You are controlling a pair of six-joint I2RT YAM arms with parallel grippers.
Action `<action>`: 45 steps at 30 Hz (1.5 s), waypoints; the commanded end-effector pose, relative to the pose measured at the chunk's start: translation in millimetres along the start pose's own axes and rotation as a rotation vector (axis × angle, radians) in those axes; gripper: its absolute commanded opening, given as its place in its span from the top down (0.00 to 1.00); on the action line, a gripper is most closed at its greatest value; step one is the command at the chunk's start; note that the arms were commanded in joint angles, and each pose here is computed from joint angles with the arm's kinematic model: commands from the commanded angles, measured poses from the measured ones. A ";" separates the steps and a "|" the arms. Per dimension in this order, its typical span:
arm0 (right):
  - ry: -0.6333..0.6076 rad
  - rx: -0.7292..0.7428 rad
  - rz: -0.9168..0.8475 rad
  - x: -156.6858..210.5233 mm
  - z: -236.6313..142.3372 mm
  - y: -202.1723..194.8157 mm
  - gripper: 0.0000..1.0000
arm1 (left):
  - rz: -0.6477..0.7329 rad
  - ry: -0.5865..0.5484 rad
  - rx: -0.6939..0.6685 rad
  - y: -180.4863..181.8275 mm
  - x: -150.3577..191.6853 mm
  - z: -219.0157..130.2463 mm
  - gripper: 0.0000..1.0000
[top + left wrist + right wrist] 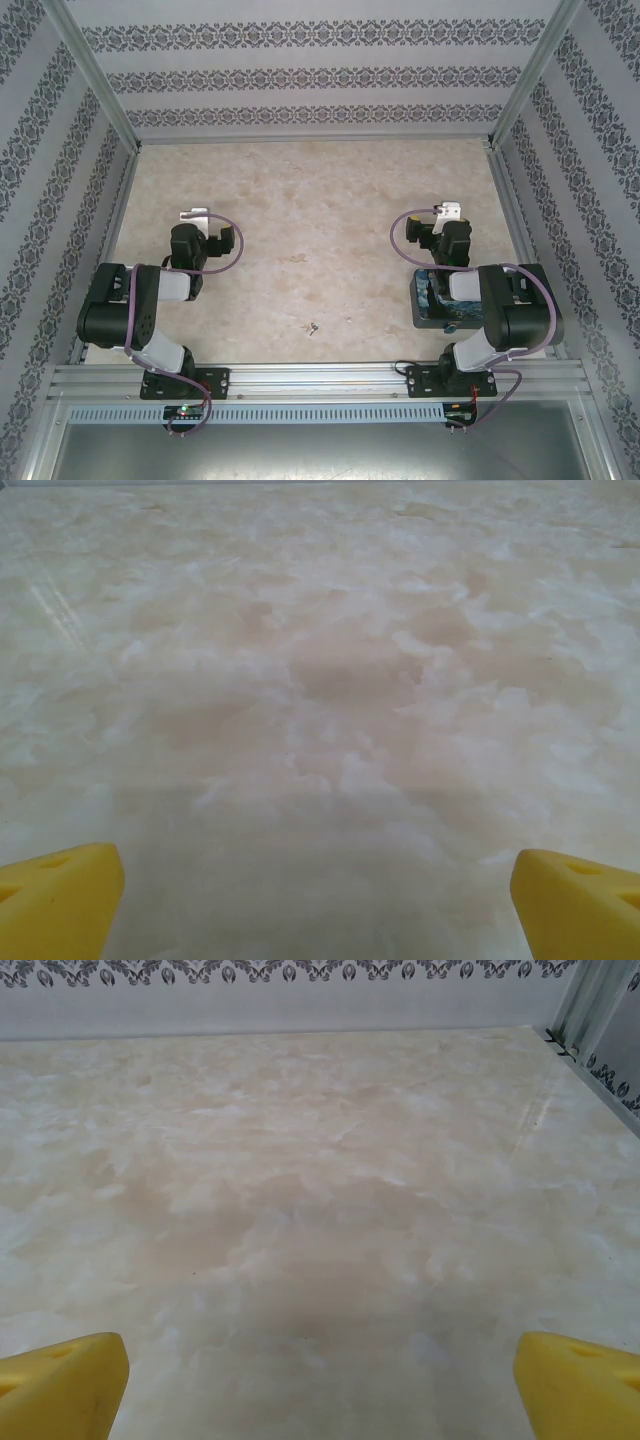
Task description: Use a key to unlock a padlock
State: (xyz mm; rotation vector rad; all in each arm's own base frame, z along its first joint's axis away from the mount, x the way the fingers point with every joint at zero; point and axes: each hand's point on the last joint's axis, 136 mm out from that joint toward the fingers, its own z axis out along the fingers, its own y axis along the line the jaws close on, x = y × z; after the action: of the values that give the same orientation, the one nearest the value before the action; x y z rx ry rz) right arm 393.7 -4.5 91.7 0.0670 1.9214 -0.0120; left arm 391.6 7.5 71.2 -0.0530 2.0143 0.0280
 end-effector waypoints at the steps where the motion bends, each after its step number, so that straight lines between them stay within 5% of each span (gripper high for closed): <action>1: -0.046 -0.012 -0.014 -15.2 -1.4 4.8 0.02 | 0.015 -0.036 0.004 1.1 -13.1 2.8 0.00; 31: -0.043 0.046 0.045 -37.4 -19.9 -9.1 0.02 | -0.004 0.020 -0.032 7.0 -33.7 -5.4 0.00; 45: 0.315 0.176 0.623 -39.2 -88.9 -28.3 0.02 | -0.291 0.253 0.062 -30.0 -70.5 -44.0 0.00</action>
State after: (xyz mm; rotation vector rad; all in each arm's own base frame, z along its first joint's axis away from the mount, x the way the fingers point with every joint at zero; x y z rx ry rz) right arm 359.3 -29.2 183.7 0.6020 1.9902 0.2319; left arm 402.7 -4.3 162.4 -0.2258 2.1070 -0.1224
